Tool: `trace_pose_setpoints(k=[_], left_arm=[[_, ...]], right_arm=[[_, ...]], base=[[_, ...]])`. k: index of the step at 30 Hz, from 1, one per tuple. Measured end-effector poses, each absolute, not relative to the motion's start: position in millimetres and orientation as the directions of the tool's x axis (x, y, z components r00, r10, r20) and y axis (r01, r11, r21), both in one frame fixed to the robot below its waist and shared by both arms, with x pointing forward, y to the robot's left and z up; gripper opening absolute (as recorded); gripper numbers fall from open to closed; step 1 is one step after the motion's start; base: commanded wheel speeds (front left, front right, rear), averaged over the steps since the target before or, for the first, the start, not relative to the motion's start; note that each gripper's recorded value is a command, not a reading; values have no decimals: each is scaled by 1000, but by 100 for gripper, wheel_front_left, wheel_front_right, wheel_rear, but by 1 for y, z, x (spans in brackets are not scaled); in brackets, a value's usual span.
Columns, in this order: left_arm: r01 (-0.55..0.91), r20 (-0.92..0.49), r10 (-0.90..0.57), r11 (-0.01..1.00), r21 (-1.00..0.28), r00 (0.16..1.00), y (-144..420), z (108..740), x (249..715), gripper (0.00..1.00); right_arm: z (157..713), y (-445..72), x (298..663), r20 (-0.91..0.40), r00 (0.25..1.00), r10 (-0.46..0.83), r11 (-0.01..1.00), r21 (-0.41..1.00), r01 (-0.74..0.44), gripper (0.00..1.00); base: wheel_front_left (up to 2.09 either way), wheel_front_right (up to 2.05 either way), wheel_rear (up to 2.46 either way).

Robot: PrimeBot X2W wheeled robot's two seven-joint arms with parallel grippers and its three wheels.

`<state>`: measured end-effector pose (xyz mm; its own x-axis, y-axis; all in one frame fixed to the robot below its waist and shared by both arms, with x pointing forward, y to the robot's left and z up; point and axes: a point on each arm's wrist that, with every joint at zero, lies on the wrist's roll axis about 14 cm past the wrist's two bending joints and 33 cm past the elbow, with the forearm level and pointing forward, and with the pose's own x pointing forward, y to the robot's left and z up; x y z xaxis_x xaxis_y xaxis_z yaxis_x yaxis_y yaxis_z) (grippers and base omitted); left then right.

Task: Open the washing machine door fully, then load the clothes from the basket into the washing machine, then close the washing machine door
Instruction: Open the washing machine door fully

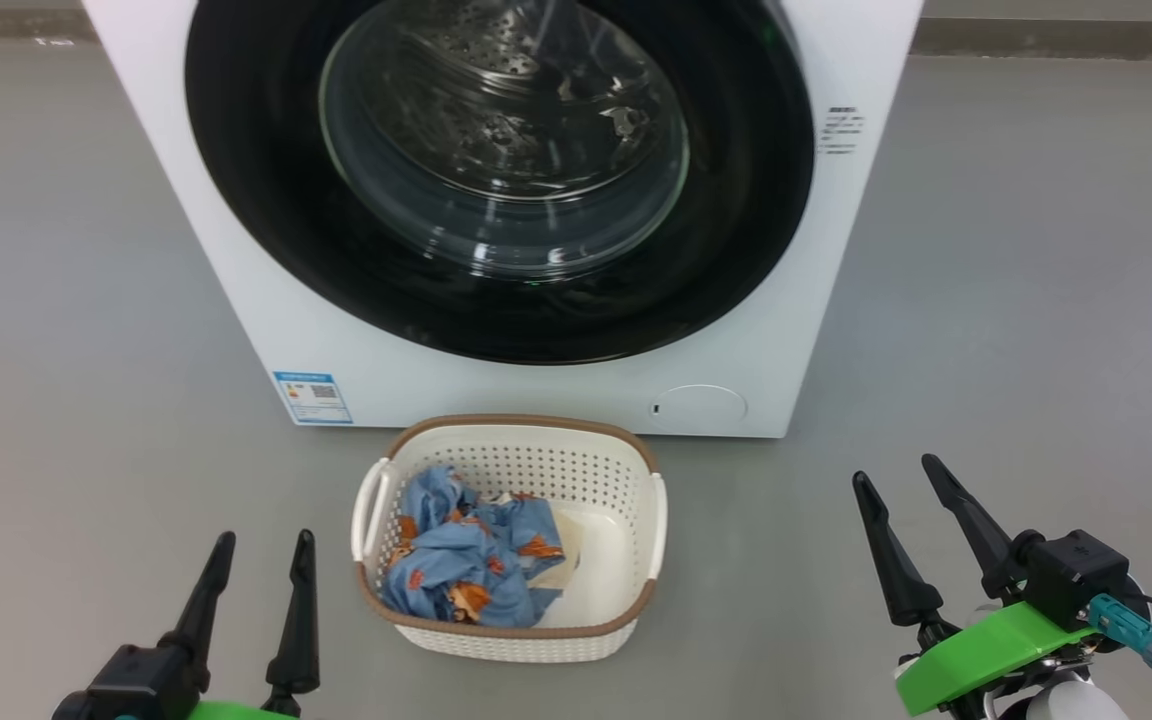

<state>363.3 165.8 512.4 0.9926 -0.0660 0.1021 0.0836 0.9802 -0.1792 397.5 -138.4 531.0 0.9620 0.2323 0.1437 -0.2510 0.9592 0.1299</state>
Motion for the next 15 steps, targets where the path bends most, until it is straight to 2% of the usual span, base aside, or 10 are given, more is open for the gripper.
trace_pose_setpoints(k=[6, 15], left_arm=[[85, 105, -67, 980, -179, 992, 165, 513, 362, 100], [89, 111, -70, 980, -178, 991, 165, 515, 362, 100]], right_arm=[[532, -139, 397, 147, 962, 230, 960, 129, -249, 100], [534, -136, 396, 150, 959, 241, 957, 128, -261, 100]], base=[[46, 46, -92], [4, 4, -7]])
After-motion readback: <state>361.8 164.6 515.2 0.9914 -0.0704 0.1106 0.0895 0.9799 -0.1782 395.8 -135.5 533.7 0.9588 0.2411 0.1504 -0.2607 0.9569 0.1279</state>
